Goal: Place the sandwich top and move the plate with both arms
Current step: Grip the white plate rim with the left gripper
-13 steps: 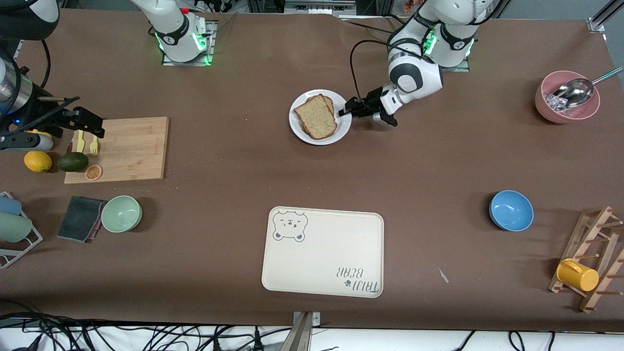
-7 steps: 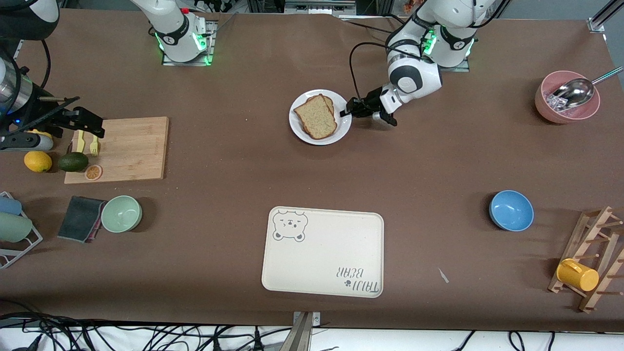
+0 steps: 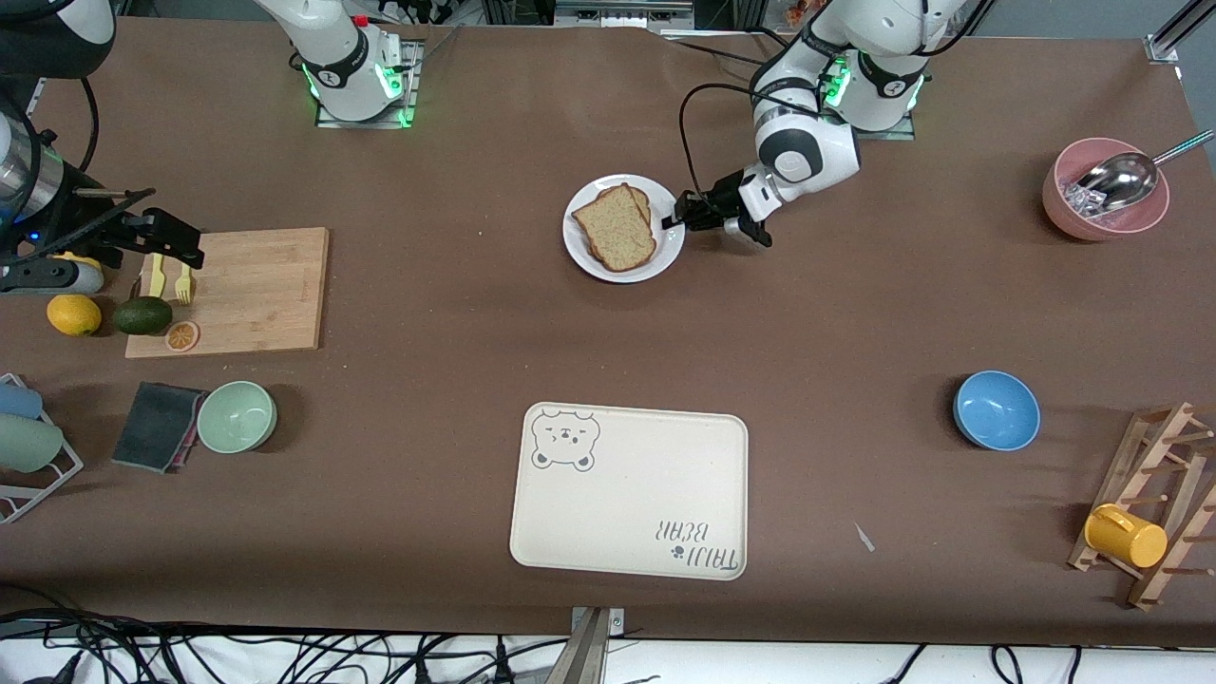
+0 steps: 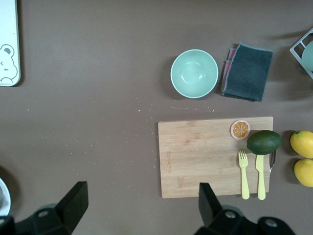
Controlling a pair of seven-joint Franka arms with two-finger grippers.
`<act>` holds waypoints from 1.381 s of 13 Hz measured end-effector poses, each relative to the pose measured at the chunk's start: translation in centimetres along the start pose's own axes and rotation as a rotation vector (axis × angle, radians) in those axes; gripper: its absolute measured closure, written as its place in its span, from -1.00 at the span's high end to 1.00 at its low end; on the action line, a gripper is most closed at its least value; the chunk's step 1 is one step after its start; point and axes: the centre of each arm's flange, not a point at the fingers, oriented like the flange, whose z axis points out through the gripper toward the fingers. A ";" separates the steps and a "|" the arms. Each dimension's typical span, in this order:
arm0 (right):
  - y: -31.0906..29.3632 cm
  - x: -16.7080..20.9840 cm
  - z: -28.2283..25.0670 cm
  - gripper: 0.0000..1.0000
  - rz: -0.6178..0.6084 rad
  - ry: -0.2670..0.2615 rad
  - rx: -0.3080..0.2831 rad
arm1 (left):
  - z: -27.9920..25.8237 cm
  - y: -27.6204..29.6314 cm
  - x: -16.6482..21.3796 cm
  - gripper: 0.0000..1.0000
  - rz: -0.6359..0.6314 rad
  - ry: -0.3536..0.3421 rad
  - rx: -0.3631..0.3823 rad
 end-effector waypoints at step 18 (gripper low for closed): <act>0.1 0.0 0.3 1.00 0.002 -0.015 0.000 | -3.1 0.5 7.9 -0.90 -0.028 0.174 -0.043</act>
